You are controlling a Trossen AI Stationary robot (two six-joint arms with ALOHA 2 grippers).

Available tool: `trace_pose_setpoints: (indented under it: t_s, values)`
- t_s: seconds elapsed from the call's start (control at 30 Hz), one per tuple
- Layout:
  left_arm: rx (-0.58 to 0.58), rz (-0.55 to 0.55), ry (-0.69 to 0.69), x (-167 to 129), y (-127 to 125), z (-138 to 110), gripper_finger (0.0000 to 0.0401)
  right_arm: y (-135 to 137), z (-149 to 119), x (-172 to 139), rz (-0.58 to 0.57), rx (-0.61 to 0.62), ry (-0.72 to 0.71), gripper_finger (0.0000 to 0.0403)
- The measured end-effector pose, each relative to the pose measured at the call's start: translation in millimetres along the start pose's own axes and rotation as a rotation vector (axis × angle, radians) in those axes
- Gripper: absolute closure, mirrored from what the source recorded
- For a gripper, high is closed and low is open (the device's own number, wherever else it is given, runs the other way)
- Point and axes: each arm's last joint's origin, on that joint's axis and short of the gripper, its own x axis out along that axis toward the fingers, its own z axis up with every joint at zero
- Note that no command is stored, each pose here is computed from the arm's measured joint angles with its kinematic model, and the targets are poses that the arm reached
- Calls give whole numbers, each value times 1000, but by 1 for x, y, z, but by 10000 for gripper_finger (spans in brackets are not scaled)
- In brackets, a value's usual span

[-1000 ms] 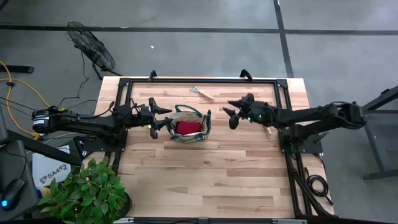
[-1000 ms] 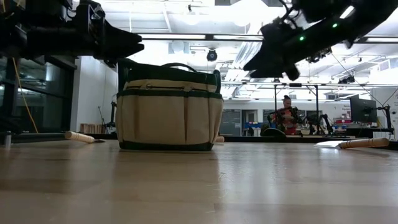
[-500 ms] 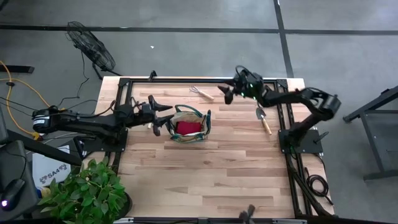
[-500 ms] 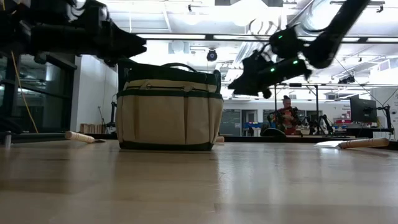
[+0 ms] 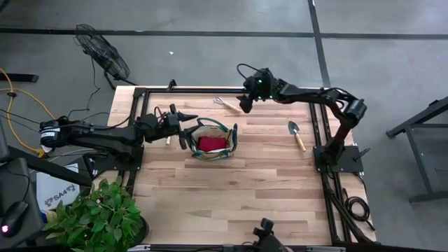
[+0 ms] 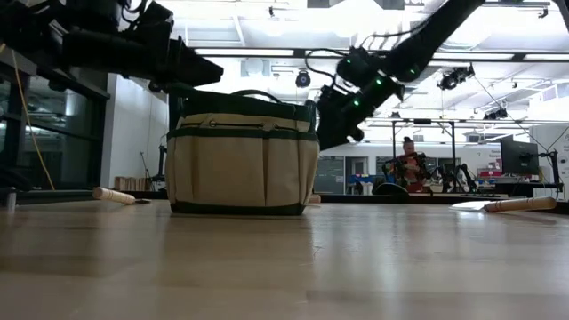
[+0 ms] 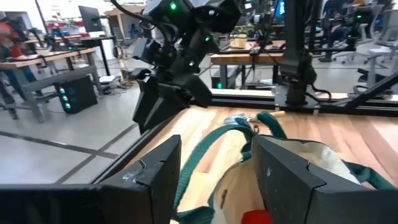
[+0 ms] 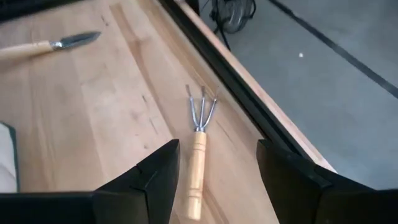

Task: Pick & Place Garden tools in Gardening bag
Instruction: Put the light brown hand rake into the light brown gardening bag

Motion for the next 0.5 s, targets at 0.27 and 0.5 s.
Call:
trace_pose_setpoints:
  t_s: [0.27,0.5]
  values:
    - [-32,1,1,0,0,0,210,15,30,2,-26,-23,64,198]
    - [-39,-1,-3,0,0,0,210,14,11,20,-46,-5,191,198]
